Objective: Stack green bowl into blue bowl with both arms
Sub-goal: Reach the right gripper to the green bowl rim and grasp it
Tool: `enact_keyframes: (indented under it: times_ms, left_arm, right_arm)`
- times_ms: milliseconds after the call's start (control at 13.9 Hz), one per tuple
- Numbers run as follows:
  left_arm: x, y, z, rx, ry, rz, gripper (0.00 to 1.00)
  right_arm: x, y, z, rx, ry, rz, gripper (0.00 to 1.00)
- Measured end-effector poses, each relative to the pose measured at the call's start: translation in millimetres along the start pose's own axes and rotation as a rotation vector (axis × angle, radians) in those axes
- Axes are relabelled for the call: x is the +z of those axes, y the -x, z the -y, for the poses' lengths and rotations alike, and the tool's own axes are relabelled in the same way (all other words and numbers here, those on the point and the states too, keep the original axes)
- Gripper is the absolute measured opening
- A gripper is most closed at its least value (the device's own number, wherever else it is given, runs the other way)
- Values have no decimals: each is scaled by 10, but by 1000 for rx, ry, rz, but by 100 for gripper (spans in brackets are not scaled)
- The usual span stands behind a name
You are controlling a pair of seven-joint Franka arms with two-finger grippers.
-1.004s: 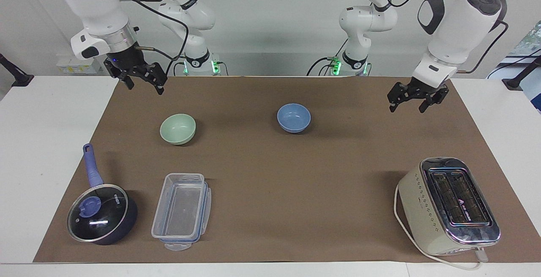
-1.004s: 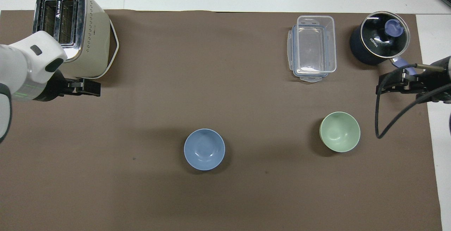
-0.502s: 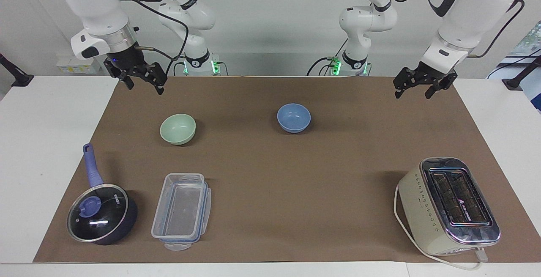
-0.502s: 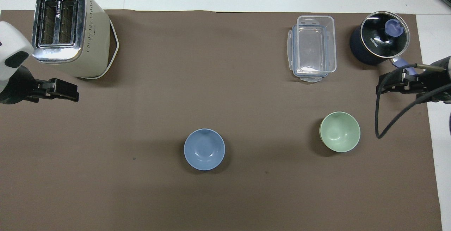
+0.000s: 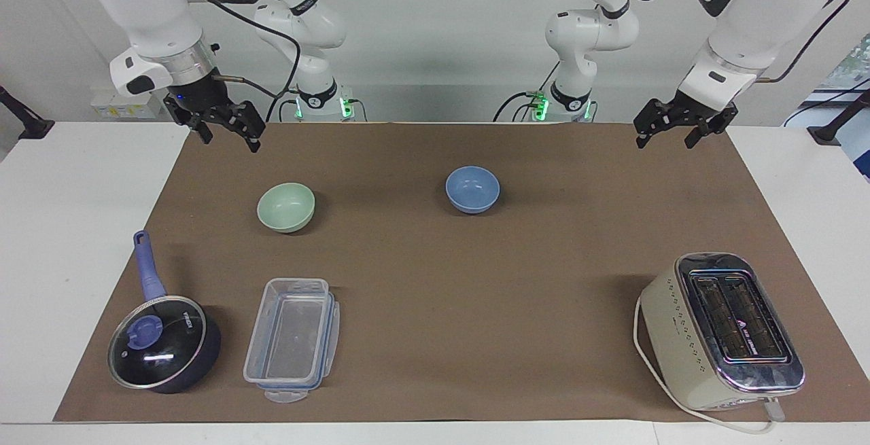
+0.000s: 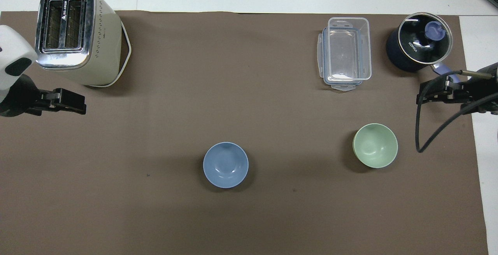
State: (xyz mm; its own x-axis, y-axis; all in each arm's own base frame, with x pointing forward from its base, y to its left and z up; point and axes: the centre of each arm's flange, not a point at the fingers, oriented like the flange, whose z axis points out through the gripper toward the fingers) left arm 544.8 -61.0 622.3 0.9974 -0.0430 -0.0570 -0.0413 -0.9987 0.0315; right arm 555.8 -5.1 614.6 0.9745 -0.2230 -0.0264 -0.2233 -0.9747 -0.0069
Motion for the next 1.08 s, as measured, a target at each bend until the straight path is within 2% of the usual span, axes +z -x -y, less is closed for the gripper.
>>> enact_keyframes:
  times_ms: [215, 430, 789, 1075]
  left_arm:
    - [-25, -49, -3, 1, 1, -9, 100]
    - [-35, -62, -8, 3, 2, -15, 100]
    - [-43, -61, 3, 23, 2, -14, 100]
    - [-64, -60, 7, 23, 2, -19, 100]
  right_arm:
    - [184, 25, -24, -39, 4, 8, 100]
    - [598, 38, -99, -73, 11, 39, 100]
    - [1694, 64, -504, -126, 7, 49, 100]
    - [2449, 225, -556, -143, 4, 56, 100]
